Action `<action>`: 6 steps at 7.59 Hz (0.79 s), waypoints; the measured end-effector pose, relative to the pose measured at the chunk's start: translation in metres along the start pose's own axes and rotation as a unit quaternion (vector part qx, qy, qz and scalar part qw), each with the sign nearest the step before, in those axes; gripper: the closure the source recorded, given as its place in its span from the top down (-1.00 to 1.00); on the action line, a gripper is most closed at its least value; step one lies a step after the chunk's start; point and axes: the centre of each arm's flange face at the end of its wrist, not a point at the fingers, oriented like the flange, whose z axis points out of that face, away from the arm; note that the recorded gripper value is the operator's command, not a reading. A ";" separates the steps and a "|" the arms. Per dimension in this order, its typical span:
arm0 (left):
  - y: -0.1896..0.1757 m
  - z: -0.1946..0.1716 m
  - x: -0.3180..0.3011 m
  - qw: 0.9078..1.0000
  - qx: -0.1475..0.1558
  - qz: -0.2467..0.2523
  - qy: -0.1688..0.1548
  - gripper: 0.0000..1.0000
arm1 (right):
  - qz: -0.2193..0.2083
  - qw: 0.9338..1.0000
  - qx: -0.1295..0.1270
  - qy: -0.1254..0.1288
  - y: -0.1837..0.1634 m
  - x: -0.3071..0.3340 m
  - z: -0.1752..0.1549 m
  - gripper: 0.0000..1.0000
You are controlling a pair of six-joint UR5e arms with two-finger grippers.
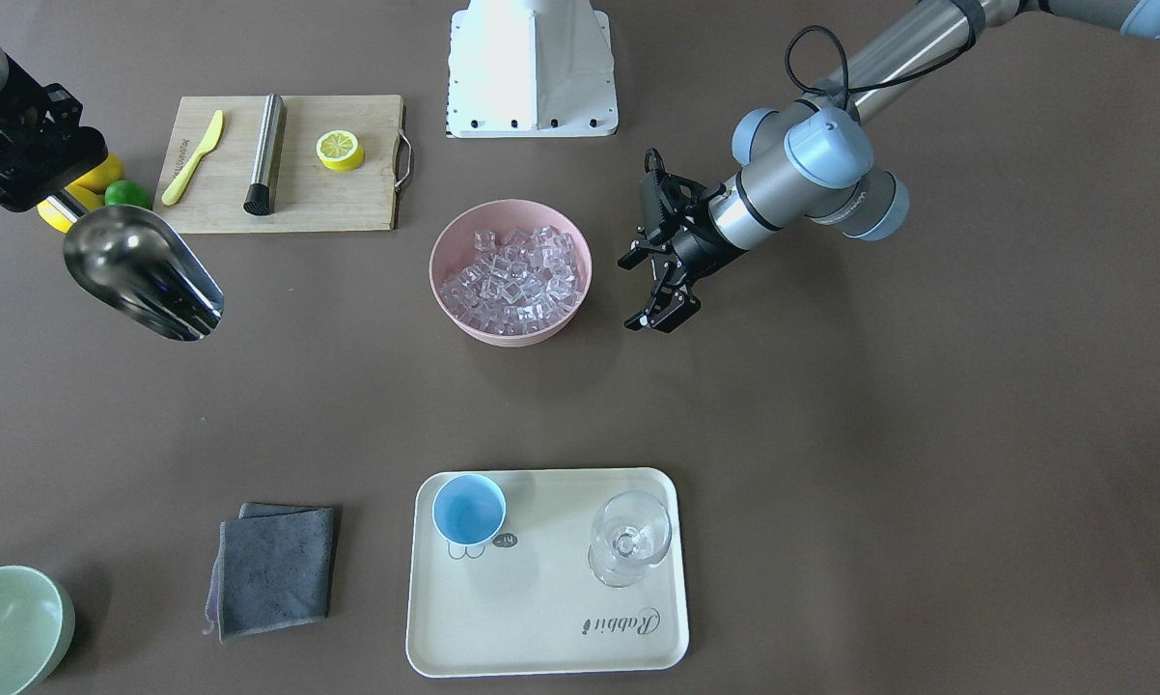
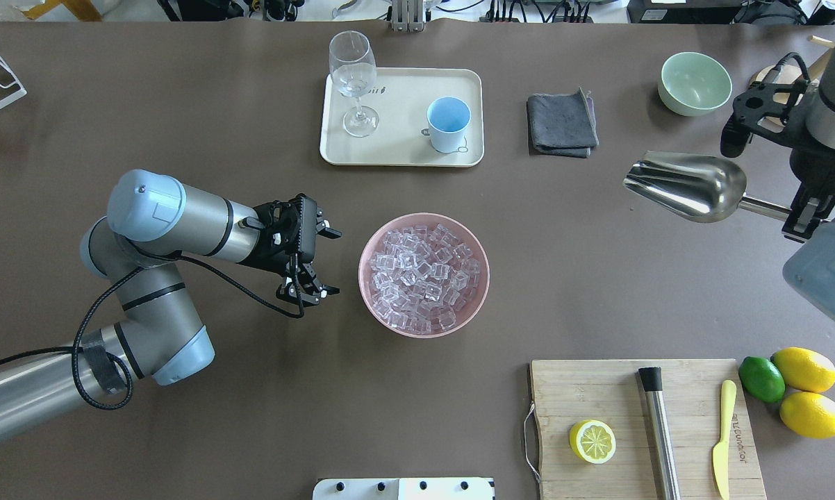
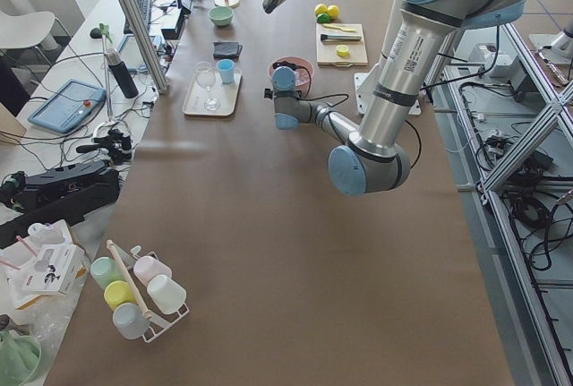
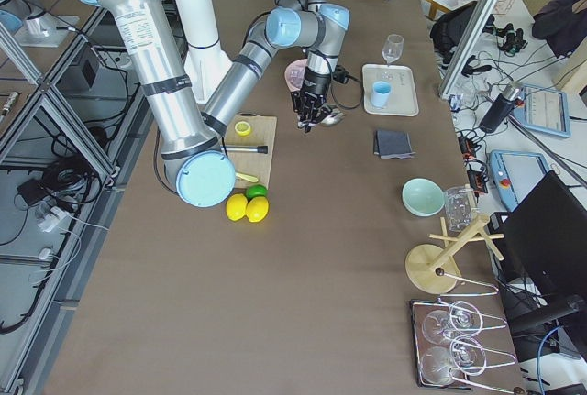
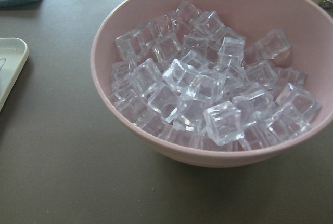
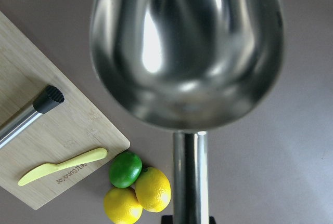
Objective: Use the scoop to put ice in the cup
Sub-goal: 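Carry the scoop with the right gripper toward the pink bowl, then swing the right arm over and lower the scoop into the ice bowl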
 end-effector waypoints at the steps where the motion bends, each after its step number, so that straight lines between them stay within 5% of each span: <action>1: -0.003 0.007 0.006 1.000 0.001 0.001 0.006 0.96 | -0.035 0.999 -0.007 0.017 -0.015 -0.019 -0.011 -1.00; 4: -0.007 0.018 0.015 1.000 0.004 0.003 0.013 0.96 | -0.137 0.990 -0.024 0.029 -0.093 -0.103 -0.034 -1.00; 6: -0.002 0.016 0.017 1.000 0.012 0.006 0.011 0.96 | -0.154 0.986 -0.065 0.009 -0.125 -0.145 -0.049 -1.00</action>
